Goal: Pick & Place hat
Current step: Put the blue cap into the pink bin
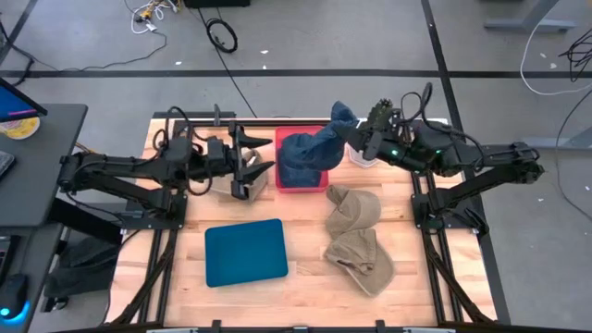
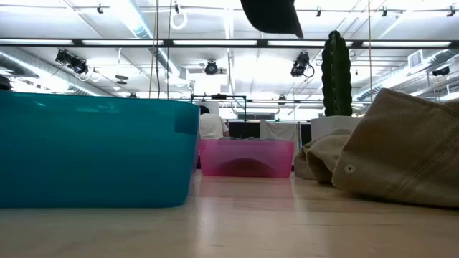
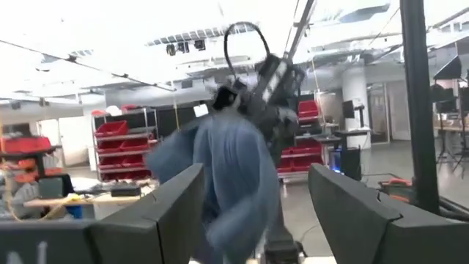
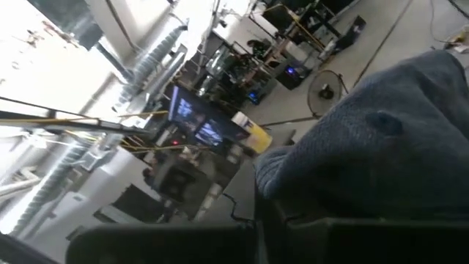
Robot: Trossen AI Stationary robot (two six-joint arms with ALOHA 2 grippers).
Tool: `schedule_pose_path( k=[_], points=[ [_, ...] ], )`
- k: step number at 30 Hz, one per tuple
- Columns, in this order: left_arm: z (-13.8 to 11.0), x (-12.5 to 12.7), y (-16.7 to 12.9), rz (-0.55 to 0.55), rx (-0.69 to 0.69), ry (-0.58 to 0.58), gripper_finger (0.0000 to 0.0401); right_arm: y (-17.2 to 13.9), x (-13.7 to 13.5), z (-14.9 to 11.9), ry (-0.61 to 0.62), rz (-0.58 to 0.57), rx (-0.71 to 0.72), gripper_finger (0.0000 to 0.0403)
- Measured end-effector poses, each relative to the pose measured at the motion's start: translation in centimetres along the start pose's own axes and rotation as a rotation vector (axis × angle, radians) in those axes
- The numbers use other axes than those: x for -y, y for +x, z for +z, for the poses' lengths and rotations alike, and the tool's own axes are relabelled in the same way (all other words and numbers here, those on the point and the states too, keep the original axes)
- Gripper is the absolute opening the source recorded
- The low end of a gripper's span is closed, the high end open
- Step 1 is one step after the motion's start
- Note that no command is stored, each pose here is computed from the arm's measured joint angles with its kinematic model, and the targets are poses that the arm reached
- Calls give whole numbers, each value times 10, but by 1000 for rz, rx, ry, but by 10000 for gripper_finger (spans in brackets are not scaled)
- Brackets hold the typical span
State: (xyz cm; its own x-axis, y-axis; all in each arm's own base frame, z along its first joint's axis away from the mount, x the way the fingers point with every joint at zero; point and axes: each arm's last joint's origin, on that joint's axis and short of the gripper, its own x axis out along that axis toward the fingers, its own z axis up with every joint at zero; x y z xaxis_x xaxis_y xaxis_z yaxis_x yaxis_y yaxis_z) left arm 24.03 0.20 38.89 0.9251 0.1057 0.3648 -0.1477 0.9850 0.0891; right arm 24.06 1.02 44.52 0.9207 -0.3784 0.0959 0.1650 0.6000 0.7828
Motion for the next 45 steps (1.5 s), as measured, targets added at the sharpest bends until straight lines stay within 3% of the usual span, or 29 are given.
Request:
schedule_pose_path(
  k=[4, 9, 16, 24, 30, 36, 45],
  points=[
    [17, 0, 10, -21, -88, 78, 248, 8, 3, -9, -16, -24, -18, 0],
    [45, -5, 25, 45, -211, 3, 248, 17, 8, -15, -38, -57, -22, 0],
    [59, -4, 49, 44, -310, 5, 248, 31, 20, -19, -39, -118, -11, 0],
    [36, 2, 77, 48, -390, 51, 248, 39, 27, -21, -14, -145, -1, 0],
    [11, 14, 91, 183, -463, 227, 248, 40, 27, -21, -16, -145, -6, 0],
    [-2, 26, 100, 198, -481, 387, 248, 40, 28, -21, -21, -146, -8, 0],
    [-1, 25, 102, 321, -505, 547, 248, 40, 27, -21, -20, -139, -16, 0]
  ],
)
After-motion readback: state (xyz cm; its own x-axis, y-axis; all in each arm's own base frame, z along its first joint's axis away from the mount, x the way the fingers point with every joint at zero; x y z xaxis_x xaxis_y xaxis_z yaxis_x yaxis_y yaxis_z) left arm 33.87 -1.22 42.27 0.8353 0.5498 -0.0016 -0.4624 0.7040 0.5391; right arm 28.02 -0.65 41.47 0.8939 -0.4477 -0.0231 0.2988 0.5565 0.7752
